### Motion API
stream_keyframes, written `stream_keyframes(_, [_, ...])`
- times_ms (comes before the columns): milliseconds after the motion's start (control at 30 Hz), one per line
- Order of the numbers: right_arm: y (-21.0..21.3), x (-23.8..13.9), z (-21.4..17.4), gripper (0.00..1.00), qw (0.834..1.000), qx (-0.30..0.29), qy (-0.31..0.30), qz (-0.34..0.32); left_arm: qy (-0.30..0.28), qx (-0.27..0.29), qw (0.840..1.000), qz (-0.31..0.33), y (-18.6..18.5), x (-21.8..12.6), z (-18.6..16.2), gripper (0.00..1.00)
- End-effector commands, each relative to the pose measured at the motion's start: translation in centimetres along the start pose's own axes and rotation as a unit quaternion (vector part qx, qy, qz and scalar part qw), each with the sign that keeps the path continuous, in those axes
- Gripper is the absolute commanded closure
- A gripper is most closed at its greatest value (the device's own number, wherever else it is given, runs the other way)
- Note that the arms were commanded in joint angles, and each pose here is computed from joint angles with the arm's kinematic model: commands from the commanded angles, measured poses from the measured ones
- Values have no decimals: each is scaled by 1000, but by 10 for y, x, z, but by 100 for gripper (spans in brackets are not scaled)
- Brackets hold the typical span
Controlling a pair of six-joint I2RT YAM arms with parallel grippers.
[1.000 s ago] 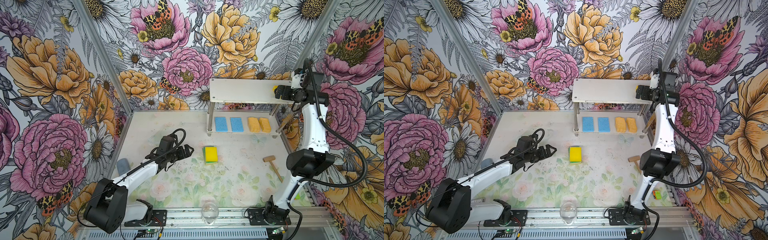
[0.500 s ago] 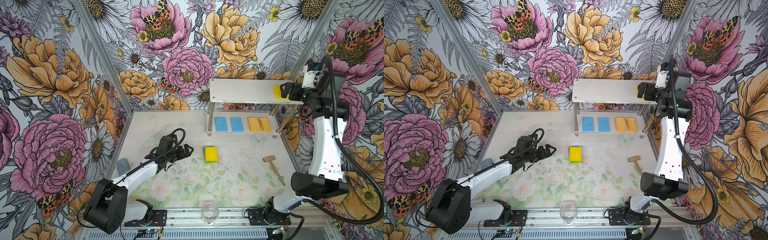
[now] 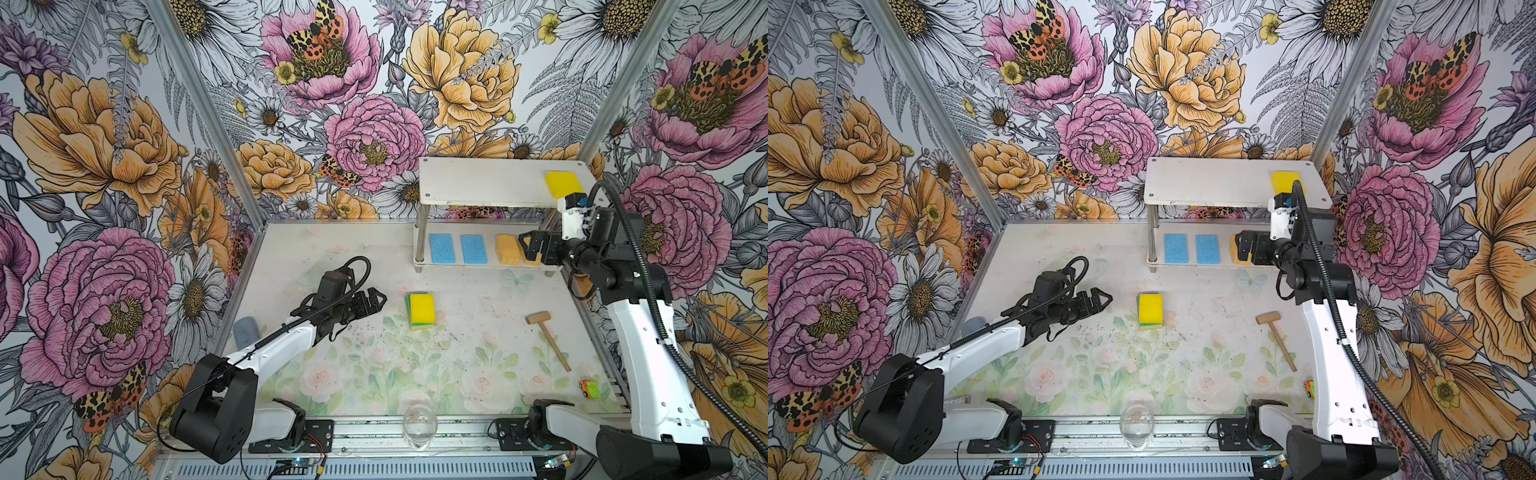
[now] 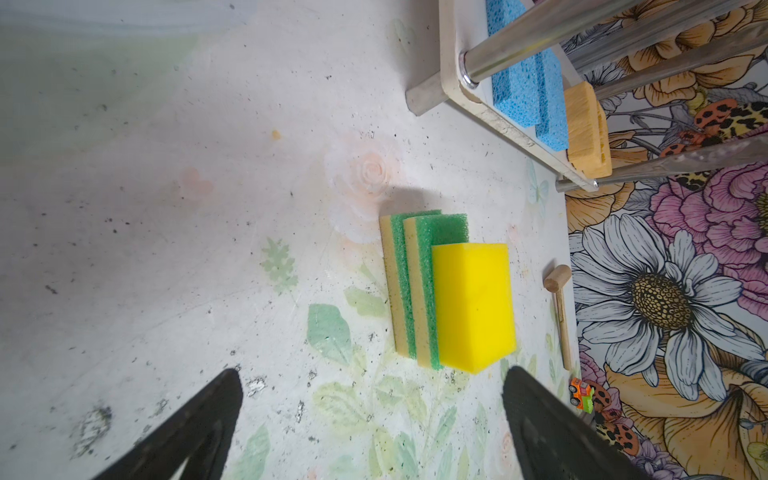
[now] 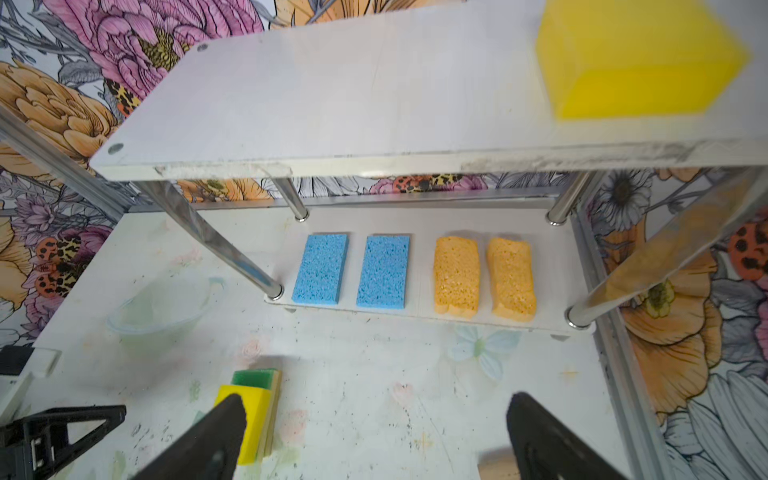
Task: Place and organize the cleaning sponges onto the shelf
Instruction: 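Move the right gripper back down toward the remaining sponge stack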
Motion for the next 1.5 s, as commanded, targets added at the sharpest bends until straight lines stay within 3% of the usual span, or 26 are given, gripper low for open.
stream_keyframes(0, [16,2,-15,0,1000,7,8,13,-4,12,1000,-24,-12,-1,8,1])
stream_keyframes(333, [84,58,-76,0,989,23,105,98,-1,11,1000,-21,-12,-1,7,1])
stream_keyframes(533, [129,94,-98,0,987,50,121,89,-3,8,1000,-19,-10,-2,6,1])
stream_keyframes(667, [151,111,-103,0,988,37,133,74,-3,8,1000,-19,-8,-4,3,1])
stream_keyframes(1467, [210,168,-126,0,977,45,194,77,-10,-1,1000,-15,3,-14,0,1])
Point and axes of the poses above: each gripper's point midway between its finger pads, its own x axis out along the fingers, its own y axis along the line the jaws close on, z = x × y, the point moved 10 cm from there along -x, back along the fingers, and after that the axes turned 12 degrees about -x, right-handed, at the moved point
